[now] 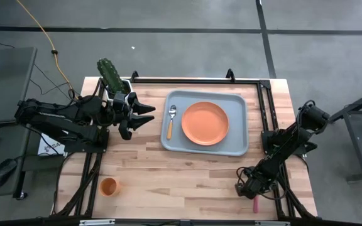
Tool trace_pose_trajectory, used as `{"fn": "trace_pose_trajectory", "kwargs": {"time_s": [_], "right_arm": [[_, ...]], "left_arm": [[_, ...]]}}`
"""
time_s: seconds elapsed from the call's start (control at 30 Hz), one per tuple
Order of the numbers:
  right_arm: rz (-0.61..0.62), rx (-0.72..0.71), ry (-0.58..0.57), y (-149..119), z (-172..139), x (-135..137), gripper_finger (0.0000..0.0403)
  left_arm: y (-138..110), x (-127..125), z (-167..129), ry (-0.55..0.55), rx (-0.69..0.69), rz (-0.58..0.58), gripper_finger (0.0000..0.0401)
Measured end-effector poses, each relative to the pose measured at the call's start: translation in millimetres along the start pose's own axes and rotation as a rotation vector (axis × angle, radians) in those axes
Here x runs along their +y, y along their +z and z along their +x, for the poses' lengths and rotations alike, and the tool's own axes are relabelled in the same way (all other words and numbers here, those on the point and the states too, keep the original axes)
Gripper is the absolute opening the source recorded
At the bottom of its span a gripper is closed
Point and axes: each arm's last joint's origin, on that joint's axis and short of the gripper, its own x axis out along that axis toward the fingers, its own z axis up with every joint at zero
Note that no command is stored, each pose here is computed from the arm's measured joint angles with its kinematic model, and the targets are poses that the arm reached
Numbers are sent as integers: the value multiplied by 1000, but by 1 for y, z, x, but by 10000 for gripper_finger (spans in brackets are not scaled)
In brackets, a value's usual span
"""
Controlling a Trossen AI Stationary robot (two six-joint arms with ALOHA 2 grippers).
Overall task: Pick and place plate/cup/fork/spoon on tray
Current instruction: Put the pink fork to the left of the orange plate on the gray serving tray
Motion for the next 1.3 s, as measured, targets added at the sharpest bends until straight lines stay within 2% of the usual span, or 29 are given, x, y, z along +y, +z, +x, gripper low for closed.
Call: {"fn": "trace_pose_trajectory", "kwargs": {"time_s": [0.33, 0.7, 1.0, 1.3], "right_arm": [[21, -14, -11, 2, -1, 0, 141], [24, -30, -11, 4, -1, -1, 84], [18, -33, -10, 4, -1, -1, 42], [-7, -44, -5, 1, -3, 1, 37]], "left_arm": [[0, 0, 0, 0, 0, 0, 193], [0, 0, 0, 0, 0, 0, 193], [0, 0, 0, 0, 0, 0, 193], [0, 0, 0, 0, 0, 1, 193]]}}
